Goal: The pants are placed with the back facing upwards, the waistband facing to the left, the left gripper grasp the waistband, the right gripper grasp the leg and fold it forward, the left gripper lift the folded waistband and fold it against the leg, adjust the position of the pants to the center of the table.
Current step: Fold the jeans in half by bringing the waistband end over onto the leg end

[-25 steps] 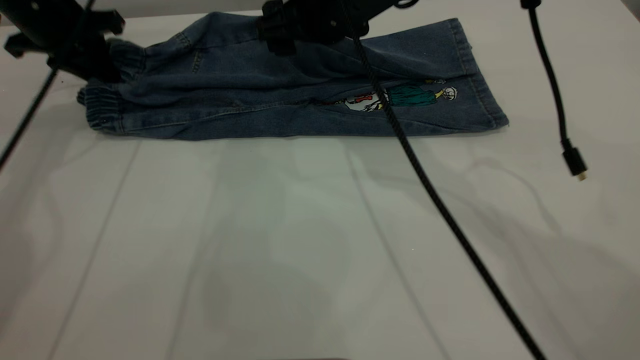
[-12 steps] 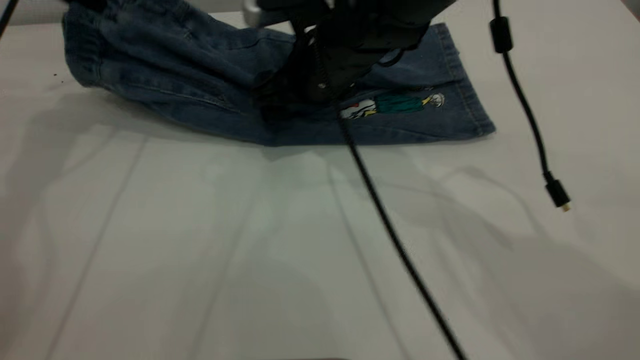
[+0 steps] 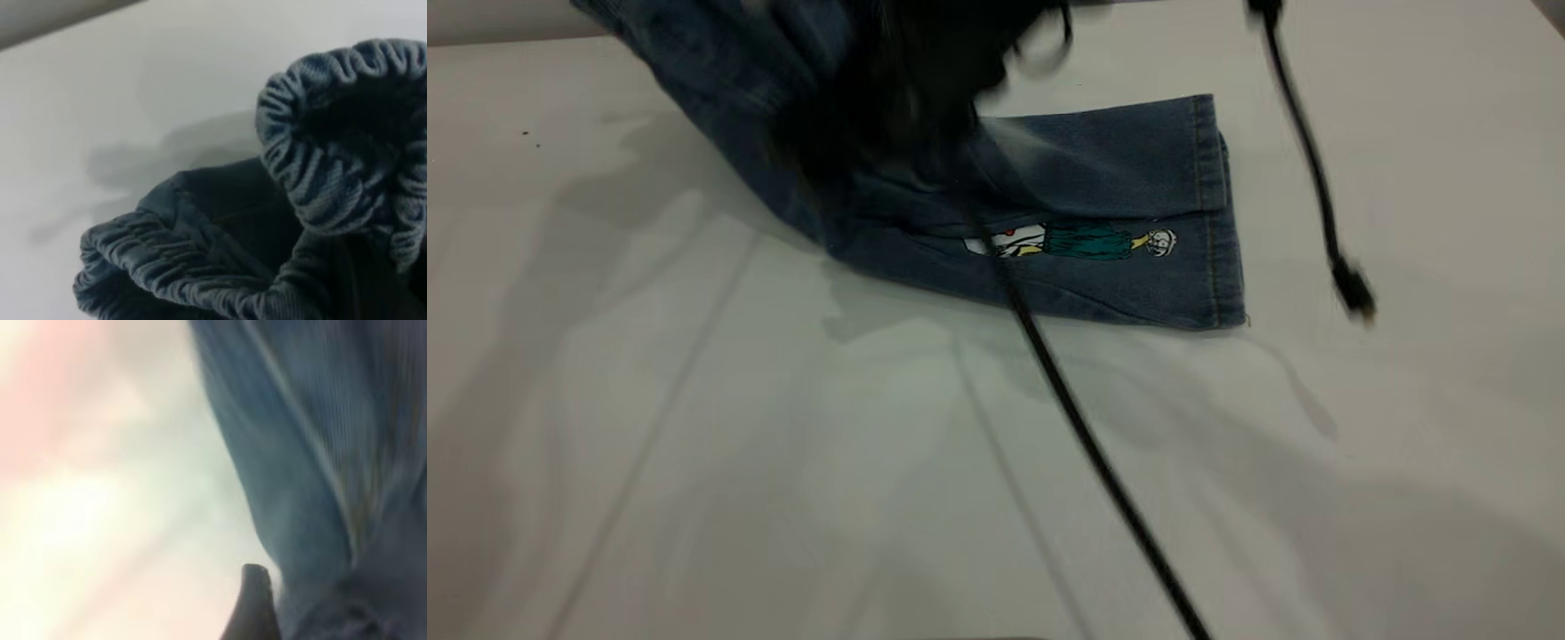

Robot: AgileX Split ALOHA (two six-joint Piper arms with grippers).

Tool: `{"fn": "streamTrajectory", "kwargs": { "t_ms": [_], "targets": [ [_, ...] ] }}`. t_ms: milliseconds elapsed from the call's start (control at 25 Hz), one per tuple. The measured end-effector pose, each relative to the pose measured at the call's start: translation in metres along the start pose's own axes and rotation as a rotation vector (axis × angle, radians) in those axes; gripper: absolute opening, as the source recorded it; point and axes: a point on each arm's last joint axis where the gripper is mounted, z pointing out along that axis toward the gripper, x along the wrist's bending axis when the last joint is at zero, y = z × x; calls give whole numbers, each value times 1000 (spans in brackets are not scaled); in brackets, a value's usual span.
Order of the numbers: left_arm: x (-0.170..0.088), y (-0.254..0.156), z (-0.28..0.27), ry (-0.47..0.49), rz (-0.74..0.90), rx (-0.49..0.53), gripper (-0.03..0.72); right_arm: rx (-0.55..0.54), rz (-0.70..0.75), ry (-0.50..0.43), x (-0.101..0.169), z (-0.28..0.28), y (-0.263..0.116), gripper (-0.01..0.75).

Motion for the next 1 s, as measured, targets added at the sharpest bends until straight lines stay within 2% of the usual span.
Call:
{"fn": "streamTrajectory", "kwargs": {
  "t_ms": [120,240,360,600,840,1000],
  "targets": [
    [-17,4,-1,-25,32,5,69,-30,-10,33,2,-52,37,515],
    [-39,6,2,-54,70,10,69,-8,1,54,-8,-101,59,515],
    [-64,8,6,-87,112,12,69,-28,22,44,-27,-152,79,515],
    [-128,8,12,-165,213,4,69,-164,57,-18,-59,-252,105,515],
    [-208,-10,42,-253,353,-5,69,-147,50,-3,-54,-275,104,515],
    [-247,-32,73,-291,421,10,69,-134,49,1,-53,-275,103,515]
  ]
}}
